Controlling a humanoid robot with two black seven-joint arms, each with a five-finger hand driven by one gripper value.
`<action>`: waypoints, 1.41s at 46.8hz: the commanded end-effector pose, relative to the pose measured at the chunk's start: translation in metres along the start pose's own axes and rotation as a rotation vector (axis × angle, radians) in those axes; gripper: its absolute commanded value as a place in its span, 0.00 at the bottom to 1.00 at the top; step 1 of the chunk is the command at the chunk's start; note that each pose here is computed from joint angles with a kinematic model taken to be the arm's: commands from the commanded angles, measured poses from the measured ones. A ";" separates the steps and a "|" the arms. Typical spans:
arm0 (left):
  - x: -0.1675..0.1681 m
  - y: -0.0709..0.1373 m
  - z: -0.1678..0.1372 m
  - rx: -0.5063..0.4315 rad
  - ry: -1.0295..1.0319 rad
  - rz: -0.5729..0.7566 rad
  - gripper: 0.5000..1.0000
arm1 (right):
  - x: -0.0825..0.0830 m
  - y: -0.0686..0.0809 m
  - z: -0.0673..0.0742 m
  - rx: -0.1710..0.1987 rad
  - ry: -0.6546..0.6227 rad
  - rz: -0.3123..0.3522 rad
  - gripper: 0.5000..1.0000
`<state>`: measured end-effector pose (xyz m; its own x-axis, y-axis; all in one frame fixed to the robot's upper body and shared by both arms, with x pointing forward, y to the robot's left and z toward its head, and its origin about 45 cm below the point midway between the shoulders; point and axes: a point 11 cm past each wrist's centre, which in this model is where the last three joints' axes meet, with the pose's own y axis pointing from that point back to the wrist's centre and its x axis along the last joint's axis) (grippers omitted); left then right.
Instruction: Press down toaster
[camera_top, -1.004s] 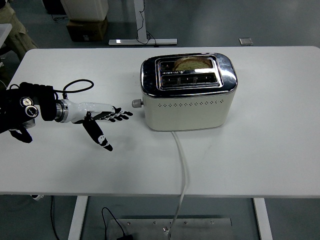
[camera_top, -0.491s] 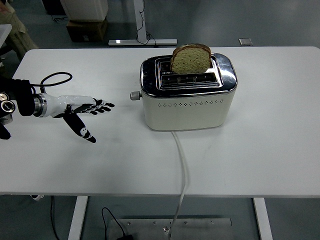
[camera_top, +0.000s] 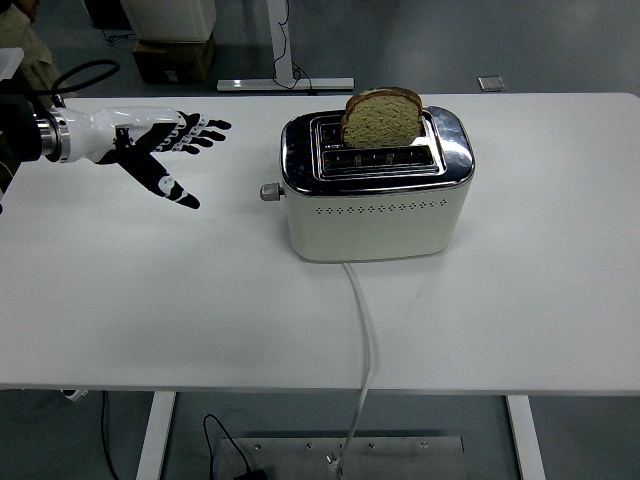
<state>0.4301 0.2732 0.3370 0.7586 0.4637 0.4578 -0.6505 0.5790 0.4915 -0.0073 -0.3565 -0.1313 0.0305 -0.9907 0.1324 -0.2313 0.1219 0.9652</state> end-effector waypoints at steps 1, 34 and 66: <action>0.003 -0.002 0.009 -0.034 0.033 0.008 1.00 | 0.000 0.000 0.000 0.001 -0.002 0.000 1.00; 0.076 -0.034 0.092 -0.465 0.502 0.258 1.00 | 0.000 0.000 -0.002 0.003 0.003 -0.002 1.00; 0.050 -0.034 -0.072 -0.520 1.128 0.457 1.00 | -0.001 -0.001 -0.003 0.005 0.003 -0.004 1.00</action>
<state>0.4962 0.3258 0.3046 0.2722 0.8428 -0.4643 -0.9544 0.2981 -0.0185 -0.0045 -0.3553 -0.1314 0.0347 -0.9911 0.1285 -0.2359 0.1168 0.9647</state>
